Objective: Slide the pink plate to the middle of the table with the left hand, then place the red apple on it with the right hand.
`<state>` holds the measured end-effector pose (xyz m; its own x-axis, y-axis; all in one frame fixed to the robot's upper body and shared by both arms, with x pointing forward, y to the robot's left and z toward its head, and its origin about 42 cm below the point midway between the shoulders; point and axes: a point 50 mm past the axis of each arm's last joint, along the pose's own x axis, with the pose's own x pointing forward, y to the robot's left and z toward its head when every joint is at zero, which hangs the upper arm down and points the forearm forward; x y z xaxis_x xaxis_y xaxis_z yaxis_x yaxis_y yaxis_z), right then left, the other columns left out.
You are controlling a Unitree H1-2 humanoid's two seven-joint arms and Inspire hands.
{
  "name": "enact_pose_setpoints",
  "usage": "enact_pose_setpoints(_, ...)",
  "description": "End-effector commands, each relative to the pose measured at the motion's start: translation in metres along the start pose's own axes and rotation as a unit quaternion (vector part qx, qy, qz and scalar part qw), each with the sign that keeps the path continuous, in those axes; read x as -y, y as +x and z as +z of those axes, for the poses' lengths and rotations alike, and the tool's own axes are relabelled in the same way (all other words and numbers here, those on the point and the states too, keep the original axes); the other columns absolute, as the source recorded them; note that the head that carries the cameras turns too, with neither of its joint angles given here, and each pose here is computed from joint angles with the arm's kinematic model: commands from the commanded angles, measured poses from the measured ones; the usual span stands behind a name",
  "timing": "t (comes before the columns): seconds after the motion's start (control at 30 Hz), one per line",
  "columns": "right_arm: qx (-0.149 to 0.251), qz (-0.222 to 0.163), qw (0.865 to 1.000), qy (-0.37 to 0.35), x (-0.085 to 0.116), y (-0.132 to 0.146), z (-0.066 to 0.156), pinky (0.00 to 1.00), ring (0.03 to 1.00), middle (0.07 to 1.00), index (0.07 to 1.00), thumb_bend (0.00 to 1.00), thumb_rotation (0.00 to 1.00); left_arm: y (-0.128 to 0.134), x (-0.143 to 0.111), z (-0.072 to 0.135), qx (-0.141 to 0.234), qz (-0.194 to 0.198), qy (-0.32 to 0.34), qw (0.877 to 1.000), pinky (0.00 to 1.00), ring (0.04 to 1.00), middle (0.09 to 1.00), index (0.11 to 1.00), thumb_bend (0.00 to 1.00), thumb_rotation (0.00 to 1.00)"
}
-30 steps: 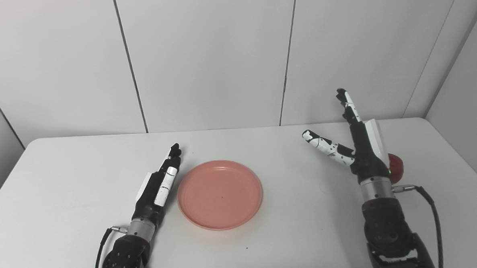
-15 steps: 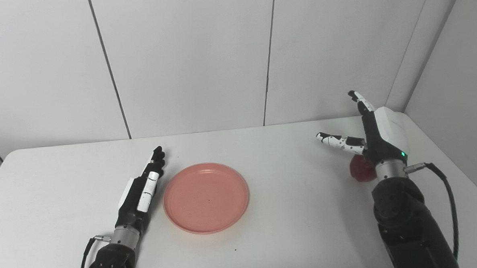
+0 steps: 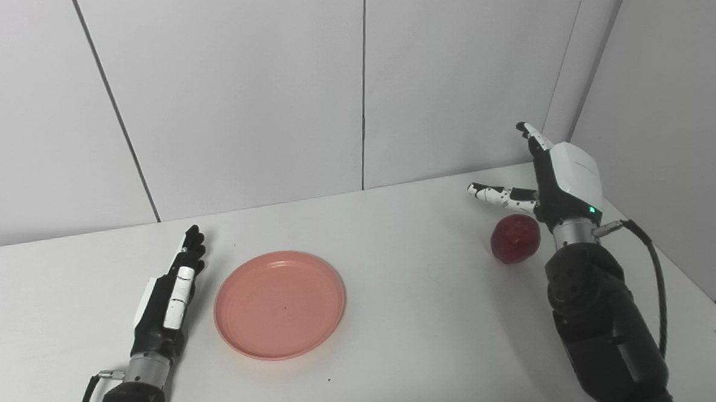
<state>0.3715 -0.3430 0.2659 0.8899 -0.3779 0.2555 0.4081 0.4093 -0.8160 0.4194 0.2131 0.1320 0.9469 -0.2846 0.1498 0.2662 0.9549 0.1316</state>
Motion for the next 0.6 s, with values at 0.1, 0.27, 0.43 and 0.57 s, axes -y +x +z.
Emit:
enact_pose_setpoints(0.1,-0.011,-0.008,0.999,-0.033,0.015,0.012,0.009,0.93,0.918,0.916,0.92,0.97,0.51,0.014,-0.01,0.026,0.044,0.001,0.004,0.999,1.0,1.0,1.0,1.0,0.7,1.0)
enact_pose_setpoints(0.27,-0.05,0.048,0.997,-0.039,0.009,0.016,0.005,0.9,0.927,0.921,0.924,1.0,0.49,0.015,-0.012,0.027,0.044,0.0,-0.001,0.999,1.0,1.0,1.0,1.0,0.69,1.0)
enact_pose_setpoints(0.43,-0.065,0.094,0.991,-0.067,0.001,0.019,0.007,0.93,0.924,0.922,0.925,1.0,0.5,0.014,-0.012,0.028,0.045,0.001,-0.004,0.999,1.0,1.0,1.0,1.0,0.68,1.0)
enact_pose_setpoints(0.57,-0.07,0.112,0.988,-0.074,-0.003,0.02,0.009,0.9,0.916,0.918,0.922,1.0,0.51,0.013,-0.012,0.028,0.045,0.002,-0.005,0.999,1.0,1.0,1.0,1.0,0.67,1.0)
